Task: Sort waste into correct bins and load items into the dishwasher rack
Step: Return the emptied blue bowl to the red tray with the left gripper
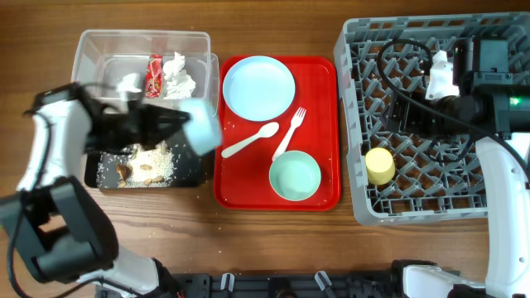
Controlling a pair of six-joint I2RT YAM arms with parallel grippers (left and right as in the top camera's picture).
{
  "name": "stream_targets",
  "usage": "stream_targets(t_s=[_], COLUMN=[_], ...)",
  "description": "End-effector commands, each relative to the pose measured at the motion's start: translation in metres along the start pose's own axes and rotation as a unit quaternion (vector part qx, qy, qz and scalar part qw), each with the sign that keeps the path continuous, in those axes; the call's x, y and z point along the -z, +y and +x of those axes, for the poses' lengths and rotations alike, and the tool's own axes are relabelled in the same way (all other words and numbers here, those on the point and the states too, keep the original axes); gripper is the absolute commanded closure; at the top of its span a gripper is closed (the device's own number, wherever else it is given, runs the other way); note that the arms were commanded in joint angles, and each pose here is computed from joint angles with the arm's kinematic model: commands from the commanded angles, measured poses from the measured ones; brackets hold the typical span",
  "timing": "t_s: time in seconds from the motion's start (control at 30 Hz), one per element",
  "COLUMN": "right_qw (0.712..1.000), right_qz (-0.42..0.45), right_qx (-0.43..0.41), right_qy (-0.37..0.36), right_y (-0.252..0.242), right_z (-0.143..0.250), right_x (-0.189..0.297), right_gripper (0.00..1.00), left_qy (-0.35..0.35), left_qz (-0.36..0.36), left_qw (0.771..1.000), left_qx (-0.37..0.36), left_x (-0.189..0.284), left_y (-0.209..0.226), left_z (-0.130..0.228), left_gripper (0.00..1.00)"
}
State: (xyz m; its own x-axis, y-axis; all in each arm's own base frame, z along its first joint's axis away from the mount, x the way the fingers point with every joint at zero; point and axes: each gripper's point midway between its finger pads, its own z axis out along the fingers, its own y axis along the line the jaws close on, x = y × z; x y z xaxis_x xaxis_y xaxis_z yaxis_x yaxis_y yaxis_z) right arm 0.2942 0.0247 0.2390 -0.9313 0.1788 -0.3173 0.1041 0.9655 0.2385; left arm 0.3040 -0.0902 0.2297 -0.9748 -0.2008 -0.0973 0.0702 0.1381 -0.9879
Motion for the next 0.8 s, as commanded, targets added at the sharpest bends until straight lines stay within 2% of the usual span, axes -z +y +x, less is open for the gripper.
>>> stream_targets(t_s=[0.0, 0.1, 0.2, 0.3, 0.43, 0.5, 0.53, 0.6, 0.77], right_qw=[1.000, 1.000, 1.000, 1.000, 1.000, 1.000, 1.000, 1.000, 1.000], right_qz=[-0.003, -0.003, -0.003, -0.003, -0.003, -0.003, -0.003, -0.003, -0.003], right_qx=[0.011, 0.010, 0.010, 0.011, 0.010, 0.010, 0.010, 0.010, 0.010], right_qy=[0.007, 0.007, 0.007, 0.007, 0.009, 0.008, 0.008, 0.008, 0.007], right_y=[0.001, 0.001, 0.001, 0.001, 0.001, 0.001, 0.001, 0.001, 0.001], right_z=[0.001, 0.001, 0.001, 0.001, 0.002, 0.002, 0.002, 0.002, 0.001], right_x=[-0.004, -0.004, -0.004, -0.004, -0.004, -0.004, -0.004, -0.004, -0.004], right_gripper=[0.15, 0.15, 0.15, 0.15, 0.15, 0.15, 0.15, 0.15, 0.15], left_qy=[0.074, 0.128, 0.166, 0.151, 0.118, 0.095, 0.080, 0.073, 0.083], left_qz=[0.017, 0.012, -0.070, -0.191, -0.261, -0.329, -0.386, -0.440, -0.515], left_qw=[0.995, 0.989, 0.982, 0.969, 0.956, 0.937, 0.915, 0.889, 0.837], left_qx=[-0.062, -0.076, -0.059, -0.035, -0.068, -0.077, -0.087, -0.103, -0.167], left_x=[-0.045, -0.076, -0.101, -0.115, -0.130, -0.128, -0.123, -0.120, -0.132], left_y=[-0.012, -0.008, 0.019, 0.054, 0.072, 0.090, 0.104, 0.115, 0.124], left_z=[0.024, 0.038, 0.039, 0.027, 0.009, 0.001, -0.003, -0.003, 0.011], left_gripper=[0.96, 0.96, 0.96, 0.96, 0.96, 0.96, 0.96, 0.96, 0.96])
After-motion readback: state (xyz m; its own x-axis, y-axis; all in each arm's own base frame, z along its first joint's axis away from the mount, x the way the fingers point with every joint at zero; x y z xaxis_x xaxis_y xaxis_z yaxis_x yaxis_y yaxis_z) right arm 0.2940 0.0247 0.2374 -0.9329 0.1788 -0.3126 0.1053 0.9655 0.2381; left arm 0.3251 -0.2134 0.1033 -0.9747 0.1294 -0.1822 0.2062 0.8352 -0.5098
